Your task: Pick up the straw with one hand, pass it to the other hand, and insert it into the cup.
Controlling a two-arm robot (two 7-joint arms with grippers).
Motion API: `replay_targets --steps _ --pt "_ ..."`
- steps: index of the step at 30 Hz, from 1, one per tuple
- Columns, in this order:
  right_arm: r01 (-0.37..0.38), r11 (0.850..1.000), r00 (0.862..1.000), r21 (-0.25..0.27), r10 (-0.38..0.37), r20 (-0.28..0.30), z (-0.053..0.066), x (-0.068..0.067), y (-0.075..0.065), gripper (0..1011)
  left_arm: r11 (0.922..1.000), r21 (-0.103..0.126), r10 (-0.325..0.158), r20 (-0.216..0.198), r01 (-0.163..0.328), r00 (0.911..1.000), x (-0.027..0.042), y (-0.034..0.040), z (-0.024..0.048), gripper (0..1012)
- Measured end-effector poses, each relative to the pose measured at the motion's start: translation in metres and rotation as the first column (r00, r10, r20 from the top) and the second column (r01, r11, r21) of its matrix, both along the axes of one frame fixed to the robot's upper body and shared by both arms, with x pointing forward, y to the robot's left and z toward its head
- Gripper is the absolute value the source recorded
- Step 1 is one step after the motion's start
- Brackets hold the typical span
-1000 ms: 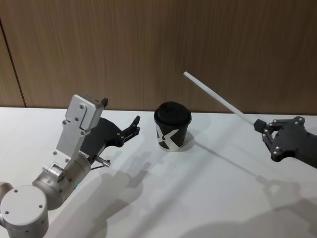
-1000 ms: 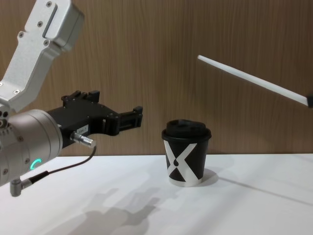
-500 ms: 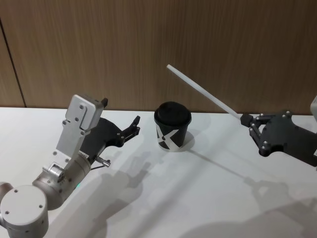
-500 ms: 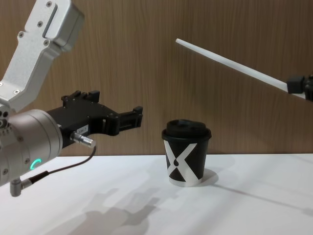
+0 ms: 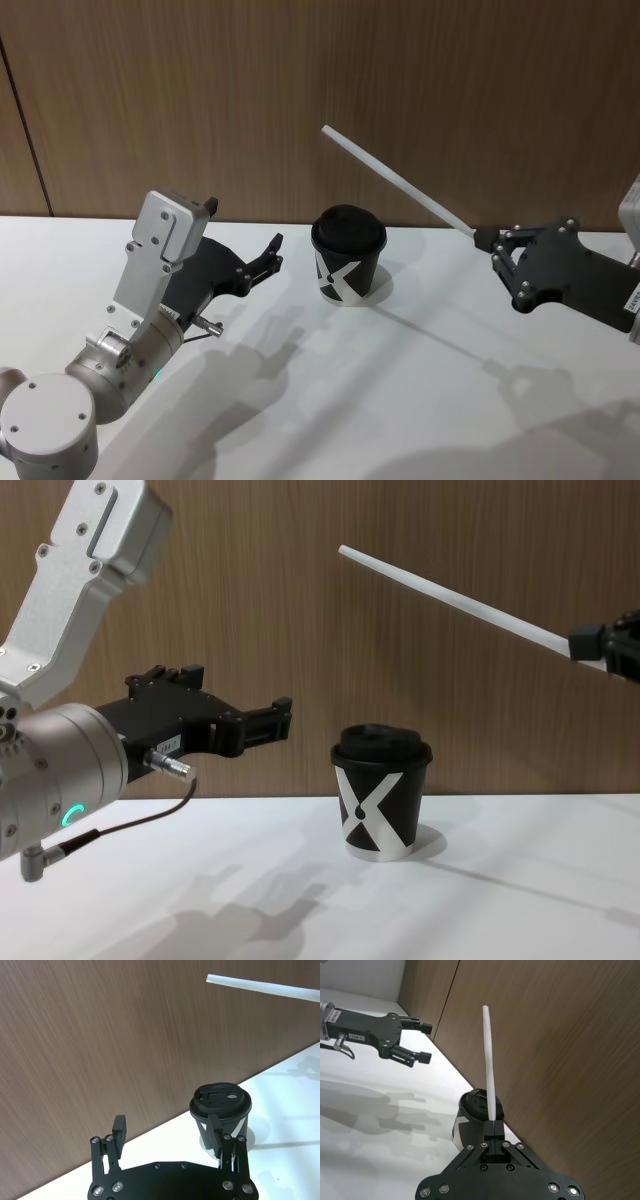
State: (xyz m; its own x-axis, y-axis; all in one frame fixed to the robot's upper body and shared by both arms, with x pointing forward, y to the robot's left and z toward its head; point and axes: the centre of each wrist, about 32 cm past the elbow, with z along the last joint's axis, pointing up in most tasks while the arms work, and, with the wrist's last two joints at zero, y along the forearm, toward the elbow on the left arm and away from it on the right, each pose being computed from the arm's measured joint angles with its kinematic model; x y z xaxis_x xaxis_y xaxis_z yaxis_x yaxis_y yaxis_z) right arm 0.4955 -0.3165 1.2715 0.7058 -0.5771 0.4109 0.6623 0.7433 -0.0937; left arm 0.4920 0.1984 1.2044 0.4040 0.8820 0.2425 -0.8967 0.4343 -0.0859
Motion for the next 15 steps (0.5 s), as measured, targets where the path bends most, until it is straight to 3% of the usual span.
replay_targets --steps 10,15 --pt "-0.006 1.0 1.0 0.002 0.006 0.001 0.0011 0.0001 0.0019 0 1.0 0.0 -0.002 0.0 0.002 1.0 0.0001 0.0 0.0001 1003" --pt "-0.007 1.0 1.0 0.003 0.007 0.001 0.0013 0.0002 0.0025 0 0.9995 -0.015 -0.027 -0.004 0.027 0.9996 0.0012 0.0012 0.0026 1003"
